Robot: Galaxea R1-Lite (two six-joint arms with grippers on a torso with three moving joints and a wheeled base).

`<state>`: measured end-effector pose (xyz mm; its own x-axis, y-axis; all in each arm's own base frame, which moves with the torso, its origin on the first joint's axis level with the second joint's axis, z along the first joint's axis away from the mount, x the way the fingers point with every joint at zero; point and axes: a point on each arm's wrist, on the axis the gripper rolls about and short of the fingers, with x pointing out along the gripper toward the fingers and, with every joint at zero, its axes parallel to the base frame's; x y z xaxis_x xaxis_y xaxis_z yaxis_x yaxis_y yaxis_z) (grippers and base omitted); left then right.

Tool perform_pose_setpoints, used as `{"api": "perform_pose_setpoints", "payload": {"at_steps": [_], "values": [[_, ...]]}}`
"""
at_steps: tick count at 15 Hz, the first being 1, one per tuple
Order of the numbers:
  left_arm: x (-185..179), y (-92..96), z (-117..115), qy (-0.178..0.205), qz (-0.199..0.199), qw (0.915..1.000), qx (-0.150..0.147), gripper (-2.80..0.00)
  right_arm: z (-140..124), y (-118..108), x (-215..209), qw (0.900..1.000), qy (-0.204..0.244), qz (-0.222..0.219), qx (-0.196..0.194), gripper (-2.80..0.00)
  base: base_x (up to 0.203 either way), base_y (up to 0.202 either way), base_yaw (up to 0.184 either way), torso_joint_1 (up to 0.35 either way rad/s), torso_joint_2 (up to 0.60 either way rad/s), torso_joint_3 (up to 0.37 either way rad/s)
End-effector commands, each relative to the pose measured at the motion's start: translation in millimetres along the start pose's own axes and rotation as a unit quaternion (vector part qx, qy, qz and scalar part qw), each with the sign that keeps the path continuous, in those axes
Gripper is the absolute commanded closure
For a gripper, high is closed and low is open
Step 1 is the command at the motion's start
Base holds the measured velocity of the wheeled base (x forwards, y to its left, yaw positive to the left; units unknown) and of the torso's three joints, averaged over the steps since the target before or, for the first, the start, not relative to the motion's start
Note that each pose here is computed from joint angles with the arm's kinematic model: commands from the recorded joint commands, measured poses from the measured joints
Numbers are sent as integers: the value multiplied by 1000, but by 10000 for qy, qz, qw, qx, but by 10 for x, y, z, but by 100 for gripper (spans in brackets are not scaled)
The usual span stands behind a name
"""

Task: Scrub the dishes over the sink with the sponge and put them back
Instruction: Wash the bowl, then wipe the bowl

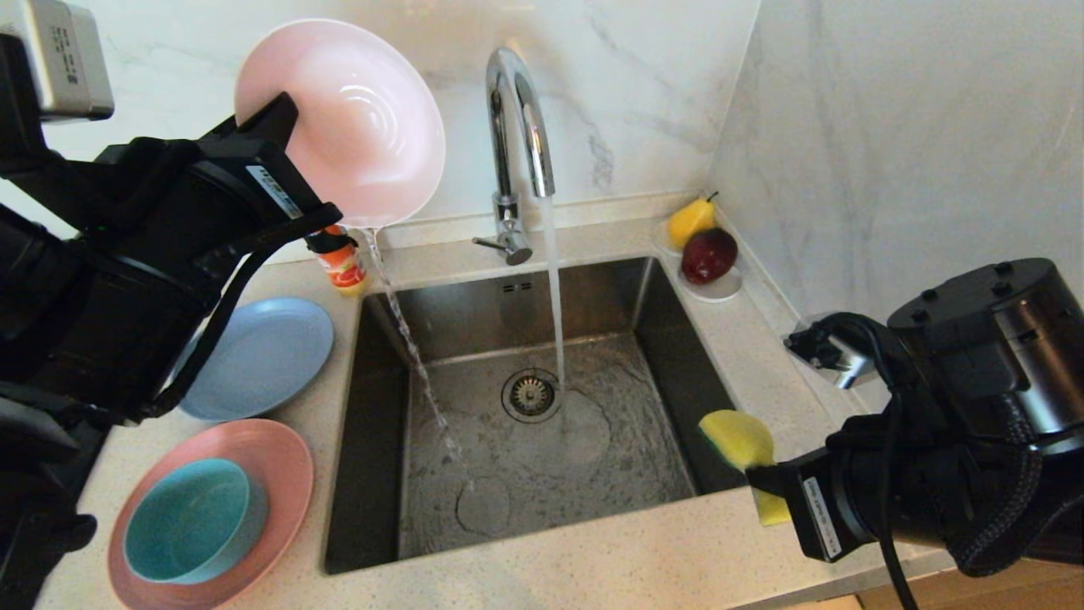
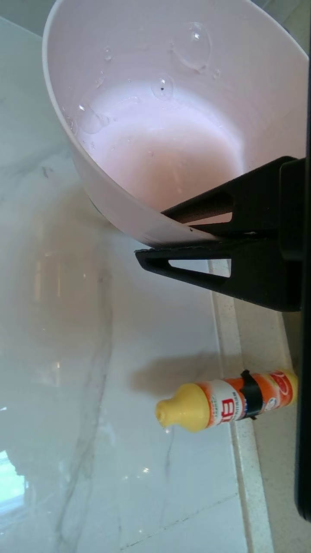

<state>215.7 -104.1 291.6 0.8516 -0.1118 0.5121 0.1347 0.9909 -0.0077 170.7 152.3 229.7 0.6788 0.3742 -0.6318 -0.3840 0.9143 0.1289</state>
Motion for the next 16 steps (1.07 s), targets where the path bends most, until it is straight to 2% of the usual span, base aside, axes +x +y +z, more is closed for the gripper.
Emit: {"api": "perform_pose_setpoints", "payload": {"at_steps": [1,2,4,6,8,10,12,15,16], "values": [[-11,-1,12,164,-32,9999,39,0,22,8,-39,10000,-73,32,4,0,0,0,0,0,0,0],[-30,-8,-35,568,-122,9982,137,0,46,14,-66,9999,-130,57,-2,0,0,0,0,0,0,0],[-110,-13,-127,1583,-357,9863,280,0,71,72,-141,9994,-216,273,-58,0,0,0,0,0,0,0],[-162,-10,-183,2661,-465,9625,253,0,96,131,-223,9980,-191,587,-135,0,0,0,0,0,0,0],[-144,-9,-143,3435,-426,9382,87,0,204,192,-312,9953,-313,903,-142,0,0,0,0,0,0,0],[-155,-18,-158,3880,-522,9200,-176,0,311,235,-368,9925,-412,1146,-134,0,0,0,0,0,0,0],[-223,-17,-194,4119,-738,9080,-203,0,370,251,-454,9886,-362,1451,-149,0,0,0,0,0,0,0],[-347,-23,-264,4479,-1312,8838,-324,0,399,252,-583,9814,-222,1899,-142,0,0,0,0,0,0,0],[-360,-53,-298,4510,-1389,8812,-286,0,400,255,-599,9791,-111,2024,-152,0,0,0,0,0,0,0]]}}
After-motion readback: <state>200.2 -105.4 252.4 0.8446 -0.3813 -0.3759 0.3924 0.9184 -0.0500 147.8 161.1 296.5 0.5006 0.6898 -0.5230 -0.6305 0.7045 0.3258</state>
